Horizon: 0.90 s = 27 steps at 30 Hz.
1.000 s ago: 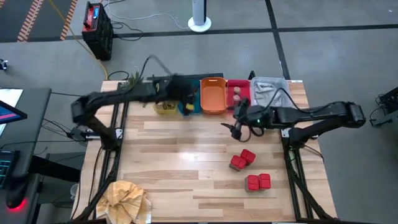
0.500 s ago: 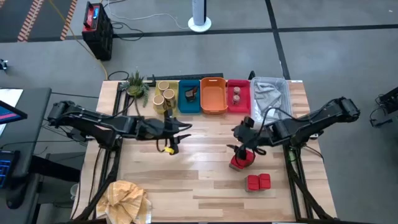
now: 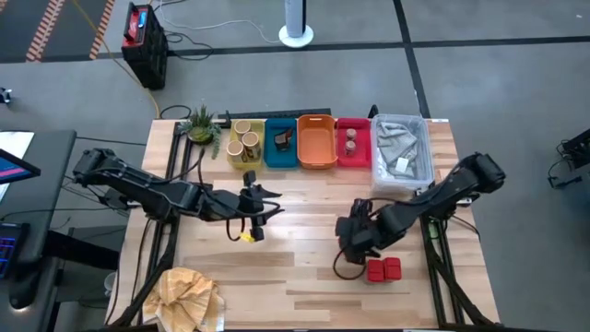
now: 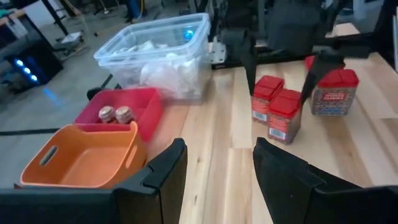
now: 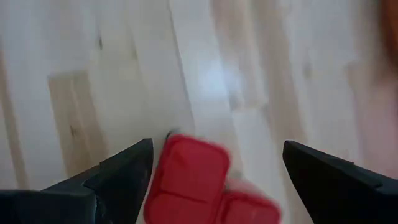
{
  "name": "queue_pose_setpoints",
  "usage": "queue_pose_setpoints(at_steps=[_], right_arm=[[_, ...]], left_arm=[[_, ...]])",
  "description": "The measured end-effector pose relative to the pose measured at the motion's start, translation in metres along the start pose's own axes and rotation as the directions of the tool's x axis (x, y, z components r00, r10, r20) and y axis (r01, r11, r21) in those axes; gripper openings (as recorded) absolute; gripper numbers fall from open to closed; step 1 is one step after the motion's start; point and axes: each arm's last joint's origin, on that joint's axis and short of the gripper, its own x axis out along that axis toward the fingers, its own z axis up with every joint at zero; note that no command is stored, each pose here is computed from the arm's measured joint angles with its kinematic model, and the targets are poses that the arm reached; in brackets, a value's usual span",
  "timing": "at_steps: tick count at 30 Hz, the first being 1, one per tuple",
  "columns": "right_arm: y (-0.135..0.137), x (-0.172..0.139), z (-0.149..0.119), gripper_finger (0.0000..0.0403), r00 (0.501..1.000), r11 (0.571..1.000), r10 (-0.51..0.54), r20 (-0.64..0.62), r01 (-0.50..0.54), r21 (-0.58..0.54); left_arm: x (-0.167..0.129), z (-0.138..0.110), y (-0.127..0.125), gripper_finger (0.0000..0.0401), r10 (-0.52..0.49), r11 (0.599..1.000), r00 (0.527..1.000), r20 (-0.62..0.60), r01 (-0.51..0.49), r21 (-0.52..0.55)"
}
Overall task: Sort spices by type
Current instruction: Put the top left red spice bottle into the orange bin
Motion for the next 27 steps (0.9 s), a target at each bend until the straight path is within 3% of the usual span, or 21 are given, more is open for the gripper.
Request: queue_pose_setpoints(at_steps=[5,11,20,27], right_arm=[[0.002,0.016,0.007,0.0385,0.987,0.998,-0.054,-0.152,0.055,0.003],[0.001,0.027,0.012,0.0385,0.973,0.999,0.020,-0.231,-0.009,0.050],[-0.011,0.009,0.017,0.0385,0.984,0.990,0.075,-0.164,-0.053,0.133],[0.000,0.004,0.012,0.0385,0.984,0.986,0.093,-0.149,-0.070,0.154]], left_arm=[[-0.002,0.000,-0.002,0.0173,0.025,1.000,1.000,0.005,-0.026,0.015],[-0.002,-0.004,-0.003,0.0173,0.020,1.000,0.999,-0.035,-0.020,0.012],[-0.002,-0.006,-0.003,0.0173,0.020,1.000,0.998,-0.056,-0.019,0.022],[-0.002,-0.006,-0.003,0.0173,0.020,1.000,0.998,-0.056,-0.019,0.023]])
